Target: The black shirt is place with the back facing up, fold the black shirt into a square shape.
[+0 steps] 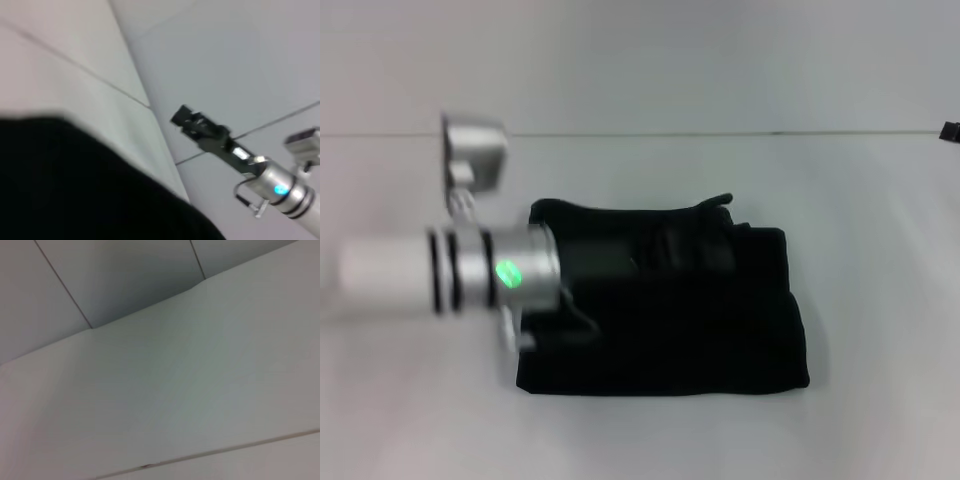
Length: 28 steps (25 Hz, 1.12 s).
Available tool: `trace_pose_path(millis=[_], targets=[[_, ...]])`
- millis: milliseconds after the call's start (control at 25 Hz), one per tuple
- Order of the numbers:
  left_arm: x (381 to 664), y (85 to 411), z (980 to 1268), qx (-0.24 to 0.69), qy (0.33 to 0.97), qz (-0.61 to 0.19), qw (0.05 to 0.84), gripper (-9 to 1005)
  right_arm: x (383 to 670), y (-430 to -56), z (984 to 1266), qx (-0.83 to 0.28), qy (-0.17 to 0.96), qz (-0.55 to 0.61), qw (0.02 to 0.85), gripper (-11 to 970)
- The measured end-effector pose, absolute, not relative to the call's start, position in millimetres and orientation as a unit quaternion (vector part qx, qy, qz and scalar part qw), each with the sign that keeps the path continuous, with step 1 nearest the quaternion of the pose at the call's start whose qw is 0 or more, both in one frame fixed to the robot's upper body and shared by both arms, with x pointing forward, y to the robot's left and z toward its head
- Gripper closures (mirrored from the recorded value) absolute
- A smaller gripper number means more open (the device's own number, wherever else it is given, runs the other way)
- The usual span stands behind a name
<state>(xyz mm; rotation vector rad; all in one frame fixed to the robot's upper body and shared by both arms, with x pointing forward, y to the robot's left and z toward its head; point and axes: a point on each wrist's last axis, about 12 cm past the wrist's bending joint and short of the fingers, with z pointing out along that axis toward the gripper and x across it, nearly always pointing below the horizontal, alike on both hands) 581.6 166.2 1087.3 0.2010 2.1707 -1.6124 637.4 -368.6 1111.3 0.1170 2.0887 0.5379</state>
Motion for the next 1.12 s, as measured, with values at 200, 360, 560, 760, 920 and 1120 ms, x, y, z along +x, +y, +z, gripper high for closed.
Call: trace_pose_path(millis=[200, 360, 560, 760, 920, 1120], targets=[[539, 150, 1050, 0.035, 0.747, -0.625, 0.224, 869, 637, -369, 1111, 0.043, 0.855, 0.216, 0.47, 336], [530, 151, 1064, 0.083, 0.7, -0.671, 0.23, 828, 637, -365, 1113, 0.028, 0.857, 0.226, 0.463, 336], [528, 168, 1079, 0.152, 0.673, -0.676, 0.258, 661, 631, -354, 1114, 0.002, 0.859, 0.279, 0.429, 336], [532, 203, 1080, 0.233, 0.691, -0.597, 0.333, 472, 621, -330, 1112, -0.02, 0.864, 0.35, 0.36, 337], [534, 229, 1085, 0.306, 0.696, -0.533, 0.372, 324, 611, -306, 1102, -0.031, 0.87, 0.394, 0.293, 337], [536, 246, 1087, 0.367, 0.709, -0.477, 0.366, 154, 603, -286, 1096, -0.051, 0.87, 0.425, 0.246, 337]])
